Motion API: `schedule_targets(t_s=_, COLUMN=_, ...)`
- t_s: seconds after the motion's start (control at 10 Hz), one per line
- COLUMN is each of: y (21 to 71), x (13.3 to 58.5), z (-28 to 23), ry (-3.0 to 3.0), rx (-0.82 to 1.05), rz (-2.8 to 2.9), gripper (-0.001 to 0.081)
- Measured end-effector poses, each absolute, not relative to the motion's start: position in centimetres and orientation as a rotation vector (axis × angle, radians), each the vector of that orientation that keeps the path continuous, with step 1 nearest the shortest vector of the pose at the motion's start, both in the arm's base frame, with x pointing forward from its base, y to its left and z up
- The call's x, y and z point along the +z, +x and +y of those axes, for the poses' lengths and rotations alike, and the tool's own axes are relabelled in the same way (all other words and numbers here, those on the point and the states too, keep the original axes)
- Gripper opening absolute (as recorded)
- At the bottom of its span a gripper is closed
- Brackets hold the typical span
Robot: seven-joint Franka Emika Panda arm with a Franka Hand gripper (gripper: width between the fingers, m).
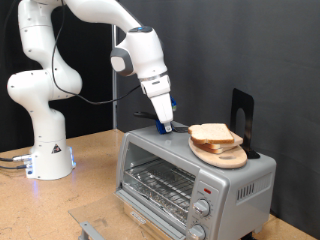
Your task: Make a piece of toast with the oven
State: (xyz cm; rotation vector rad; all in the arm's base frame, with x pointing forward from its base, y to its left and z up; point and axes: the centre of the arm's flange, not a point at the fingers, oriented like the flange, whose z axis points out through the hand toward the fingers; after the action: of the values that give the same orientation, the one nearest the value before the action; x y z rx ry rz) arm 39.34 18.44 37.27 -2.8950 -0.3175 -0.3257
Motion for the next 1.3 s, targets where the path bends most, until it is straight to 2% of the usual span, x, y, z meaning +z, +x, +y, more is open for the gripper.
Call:
schedule_targets(t_s=0.3, y=39.23, x=37.28, z=18.76, ry=-2.896, rx=-0.327, rz=-0.307, gripper=0.0494)
schedule_targets(t_s=0.6, y=39.58, x=37.34, z=19.00, ry=-2.933, rx=-0.442, rz=-0.213, gripper=0.0494)
schedule_targets(t_s=0.8, y=39.80, x=37.08, z=18.70, ry=-2.956, rx=-0.451, rz=-0.175, gripper=0.0500)
schedule_targets(t_s=0.9, y=39.91, x=36.92, z=18.51, ry=-2.961, rx=-0.446, rz=-0.168, gripper=0.0713)
schedule_targets(t_s=1.0, y=40.01, x=36.82, z=18.41, ry=-2.962, rx=-0.442, rz=-0.164, gripper=0.0713)
schedule_targets(t_s=1.1, y=40.09, x=36.82, z=18.37, ry=-2.962, rx=-0.442, rz=-0.161, gripper=0.0789)
schedule_targets(t_s=1.3, y=40.14, x=36.85, z=18.32, ry=-2.949, rx=-0.437, rz=-0.147, gripper=0.0803)
